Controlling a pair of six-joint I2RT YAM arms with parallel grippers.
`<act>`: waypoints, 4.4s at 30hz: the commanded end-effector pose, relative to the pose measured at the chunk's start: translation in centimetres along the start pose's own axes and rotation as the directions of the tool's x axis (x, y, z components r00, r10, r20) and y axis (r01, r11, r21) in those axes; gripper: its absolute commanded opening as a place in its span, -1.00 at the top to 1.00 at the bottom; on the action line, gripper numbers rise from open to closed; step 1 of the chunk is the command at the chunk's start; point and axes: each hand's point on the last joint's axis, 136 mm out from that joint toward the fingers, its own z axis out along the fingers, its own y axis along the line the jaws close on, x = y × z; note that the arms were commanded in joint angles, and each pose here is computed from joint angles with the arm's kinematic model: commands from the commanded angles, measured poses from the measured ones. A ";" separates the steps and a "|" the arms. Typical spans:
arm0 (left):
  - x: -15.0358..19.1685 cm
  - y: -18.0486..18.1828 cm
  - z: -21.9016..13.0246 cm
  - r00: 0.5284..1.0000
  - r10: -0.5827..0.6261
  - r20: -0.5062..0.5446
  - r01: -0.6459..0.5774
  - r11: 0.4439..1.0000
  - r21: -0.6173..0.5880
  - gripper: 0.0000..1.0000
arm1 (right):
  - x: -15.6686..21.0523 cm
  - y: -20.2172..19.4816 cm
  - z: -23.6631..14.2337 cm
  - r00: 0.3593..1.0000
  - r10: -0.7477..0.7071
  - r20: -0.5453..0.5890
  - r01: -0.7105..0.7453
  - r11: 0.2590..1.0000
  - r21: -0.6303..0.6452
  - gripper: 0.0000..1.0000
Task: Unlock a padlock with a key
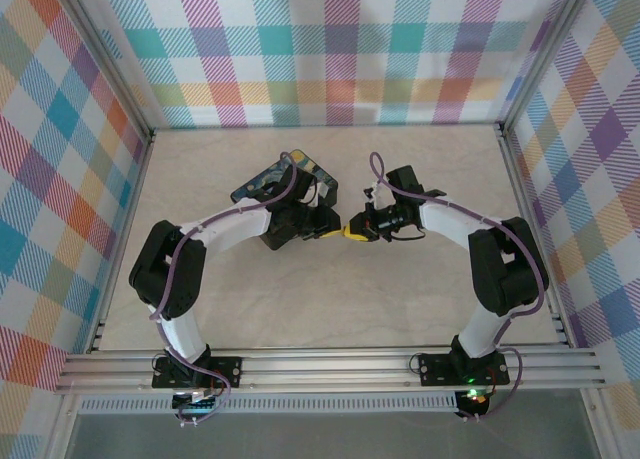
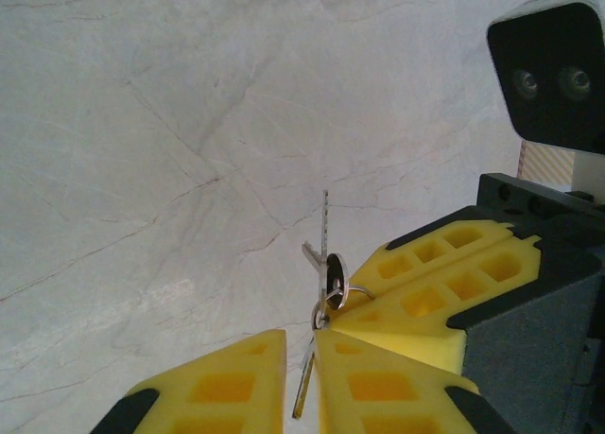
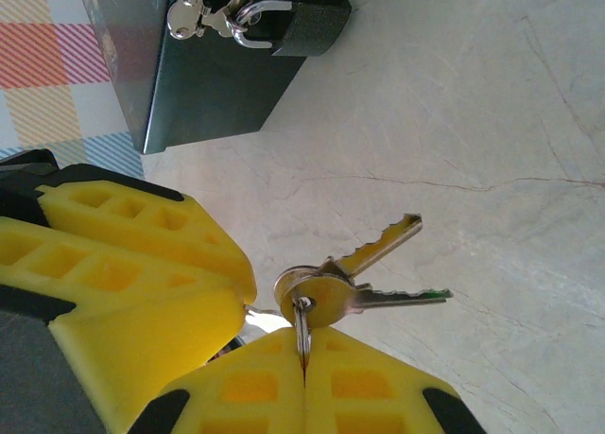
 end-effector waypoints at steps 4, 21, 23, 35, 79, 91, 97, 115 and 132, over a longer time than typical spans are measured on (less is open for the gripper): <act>0.4 0.2 0.6 1.000 0.017 -0.025 -0.017 1.000 -0.013 0.90 | 0.4 1.9 -0.9 0.999 -0.044 0.003 0.044 0.998 -0.051 0.94; 0.8 -0.4 -2.3 0.984 -0.168 -0.061 0.165 0.985 -0.056 1.00 | 0.8 4.8 -6.1 0.830 -0.538 0.145 0.529 0.843 0.096 0.21; 0.8 -0.6 -2.4 0.967 -0.244 -0.076 0.241 0.970 -0.046 1.00 | 0.7 5.1 -6.1 0.754 -0.626 0.196 0.607 0.780 0.153 0.20; 1.2 -2.1 -2.7 0.845 -0.501 -0.187 0.506 0.862 -0.025 1.00 | 1.9 6.8 -3.6 0.393 -0.882 0.260 0.851 0.456 0.261 0.24; 0.9 -3.8 -5.3 0.853 -0.489 -0.185 0.505 0.862 0.049 1.00 | -0.2 4.2 0.2 0.342 -0.933 0.110 0.851 0.357 0.385 0.82; 0.3 -3.0 -6.4 0.855 -0.500 -0.135 0.508 0.861 0.027 0.62 | 0.8 3.9 0.3 0.405 -0.909 0.097 0.844 0.413 0.341 1.00; -1.0 -2.1 -8.1 0.894 -0.444 -0.066 0.446 0.895 0.020 0.29 | 2.3 4.2 0.6 0.465 -0.882 0.080 0.848 0.470 0.244 1.00; 2.1 -6.0 -12.5 0.865 0.499 0.048 -0.495 0.834 0.245 0.31 | 5.6 9.6 -3.2 0.750 -0.657 0.081 0.654 0.719 -0.235 1.00; 3.9 -5.4 -10.4 0.850 0.525 -0.038 -0.488 0.813 0.319 0.27 | 5.5 11.2 -3.4 0.774 -0.631 0.053 0.613 0.724 -0.316 1.00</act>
